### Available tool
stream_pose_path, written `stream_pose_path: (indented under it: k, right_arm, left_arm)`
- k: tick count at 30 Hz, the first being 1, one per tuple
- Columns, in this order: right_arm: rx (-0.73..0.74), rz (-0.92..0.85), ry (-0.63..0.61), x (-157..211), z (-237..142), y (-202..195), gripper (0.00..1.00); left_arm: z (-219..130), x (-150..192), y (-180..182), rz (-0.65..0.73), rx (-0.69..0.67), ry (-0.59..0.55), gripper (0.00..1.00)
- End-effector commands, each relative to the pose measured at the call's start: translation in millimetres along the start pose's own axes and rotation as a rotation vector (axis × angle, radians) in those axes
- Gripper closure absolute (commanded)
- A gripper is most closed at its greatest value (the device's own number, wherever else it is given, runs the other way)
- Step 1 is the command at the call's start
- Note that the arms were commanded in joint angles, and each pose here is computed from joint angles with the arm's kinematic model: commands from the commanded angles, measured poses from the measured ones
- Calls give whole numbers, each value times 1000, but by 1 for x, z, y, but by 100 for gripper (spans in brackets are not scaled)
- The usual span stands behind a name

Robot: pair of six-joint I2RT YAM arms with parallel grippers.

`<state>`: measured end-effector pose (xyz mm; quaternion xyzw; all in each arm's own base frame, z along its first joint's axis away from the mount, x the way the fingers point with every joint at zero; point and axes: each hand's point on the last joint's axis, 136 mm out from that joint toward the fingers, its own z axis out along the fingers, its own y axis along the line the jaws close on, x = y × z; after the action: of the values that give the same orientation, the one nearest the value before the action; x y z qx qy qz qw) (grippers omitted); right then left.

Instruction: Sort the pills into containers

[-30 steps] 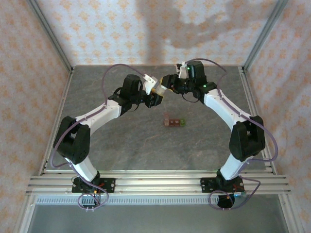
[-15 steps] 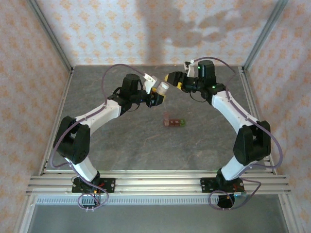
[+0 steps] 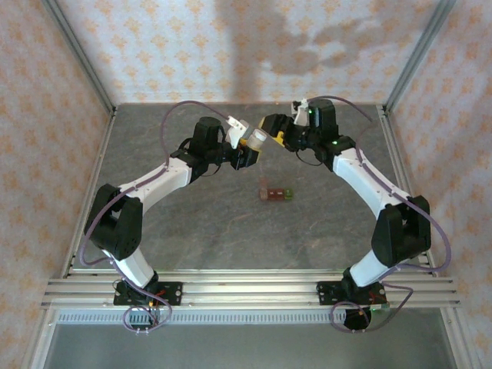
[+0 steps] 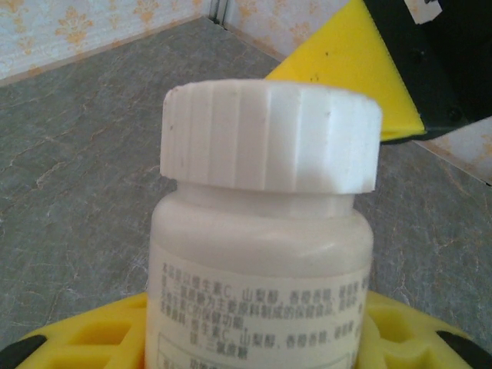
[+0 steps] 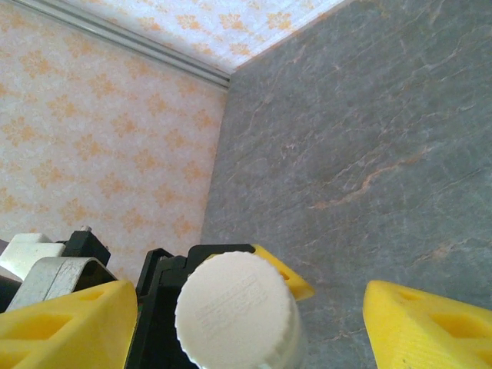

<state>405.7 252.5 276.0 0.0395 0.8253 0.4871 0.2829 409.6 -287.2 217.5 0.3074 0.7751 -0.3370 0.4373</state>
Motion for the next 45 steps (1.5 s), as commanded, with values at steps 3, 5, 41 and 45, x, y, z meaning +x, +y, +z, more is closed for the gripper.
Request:
stream_pose_path:
  k: [3,5,41,45]
  right_arm:
    - [-18,-9,-12,-1,11,8,24]
    - [-22,-13,-5,1,15,11,25]
    - [-86,-149,-3,-3,14,20,72]
    - [-168,-316,-3,-11,-8,26,72]
  left_arm:
    - [-8,-30,-1,53,-14,-65,100]
    - [-7,-29,-1,53,-15,-64,100]
    - [-7,-30,-8,15,36,-83,100]
    - [-10,-32,-19,-26,122,-100,100]
